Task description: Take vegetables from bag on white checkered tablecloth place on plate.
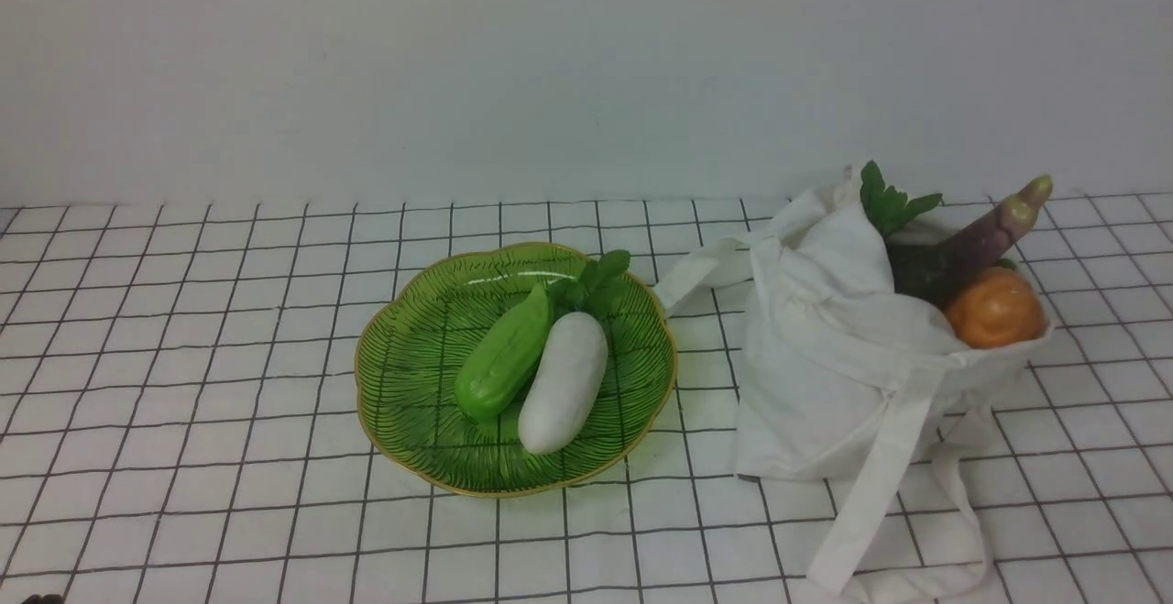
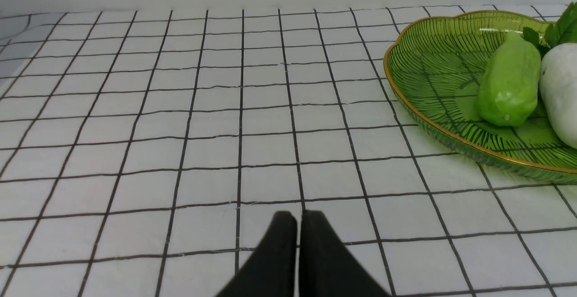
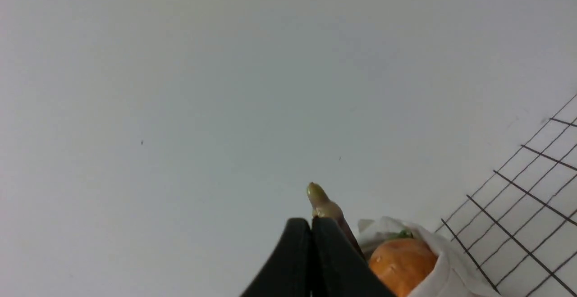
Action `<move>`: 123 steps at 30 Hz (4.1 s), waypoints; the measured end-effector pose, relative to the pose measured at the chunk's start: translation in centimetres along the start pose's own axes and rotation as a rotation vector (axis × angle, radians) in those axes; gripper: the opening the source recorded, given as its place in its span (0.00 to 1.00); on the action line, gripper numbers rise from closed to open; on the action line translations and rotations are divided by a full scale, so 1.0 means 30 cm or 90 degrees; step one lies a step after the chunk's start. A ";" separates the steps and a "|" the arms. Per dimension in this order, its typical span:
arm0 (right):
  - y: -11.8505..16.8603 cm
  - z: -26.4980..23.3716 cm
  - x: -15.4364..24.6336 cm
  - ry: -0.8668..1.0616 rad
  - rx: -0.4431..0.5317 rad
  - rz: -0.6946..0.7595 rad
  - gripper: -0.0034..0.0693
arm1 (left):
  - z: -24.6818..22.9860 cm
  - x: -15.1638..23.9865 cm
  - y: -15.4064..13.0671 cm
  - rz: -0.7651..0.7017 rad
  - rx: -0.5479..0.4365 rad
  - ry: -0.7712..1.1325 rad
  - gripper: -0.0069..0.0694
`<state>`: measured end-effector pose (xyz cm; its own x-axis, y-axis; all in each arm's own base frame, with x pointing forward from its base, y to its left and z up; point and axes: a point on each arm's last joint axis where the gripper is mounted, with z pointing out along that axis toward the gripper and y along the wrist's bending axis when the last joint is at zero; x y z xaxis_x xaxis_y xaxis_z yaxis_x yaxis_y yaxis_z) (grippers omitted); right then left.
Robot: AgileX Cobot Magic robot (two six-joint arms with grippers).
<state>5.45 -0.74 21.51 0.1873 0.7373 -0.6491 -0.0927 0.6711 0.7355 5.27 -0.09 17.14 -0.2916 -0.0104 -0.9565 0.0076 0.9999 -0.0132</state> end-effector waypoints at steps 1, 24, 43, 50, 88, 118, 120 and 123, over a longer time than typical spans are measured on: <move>0.000 0.000 -0.001 -0.002 0.000 0.000 0.03 | 0.000 0.000 0.000 0.000 0.000 0.000 0.08; 0.280 0.501 -0.130 0.391 0.111 -0.391 0.06 | 0.000 0.000 0.000 -0.003 0.000 0.000 0.08; 0.165 0.916 0.061 0.571 0.150 -0.376 0.81 | 0.000 0.000 0.000 -0.003 0.000 0.000 0.08; 0.119 0.930 0.108 0.615 0.161 -0.384 0.37 | 0.000 0.000 0.000 -0.003 0.000 0.000 0.08; 0.578 0.815 0.768 0.801 -0.251 -0.429 0.35 | 0.000 0.000 0.000 -0.003 0.000 0.000 0.08; 0.839 0.837 0.241 0.581 -0.244 -0.598 0.62 | 0.000 0.000 0.000 -0.003 0.000 0.000 0.08; 0.843 0.813 0.147 0.554 -0.208 -0.612 0.54 | 0.000 0.000 0.000 -0.003 0.000 0.000 0.08; 0.848 0.707 -0.098 0.484 -0.099 -0.599 0.29 | 0.000 0.000 0.000 0.000 0.000 0.000 0.08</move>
<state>23.28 12.52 46.25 -0.3713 -0.2198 -0.9021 -0.3552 0.9313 -0.0807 5.27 -0.09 17.14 -0.2916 -0.0104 -0.9565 0.0076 0.9999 -0.0132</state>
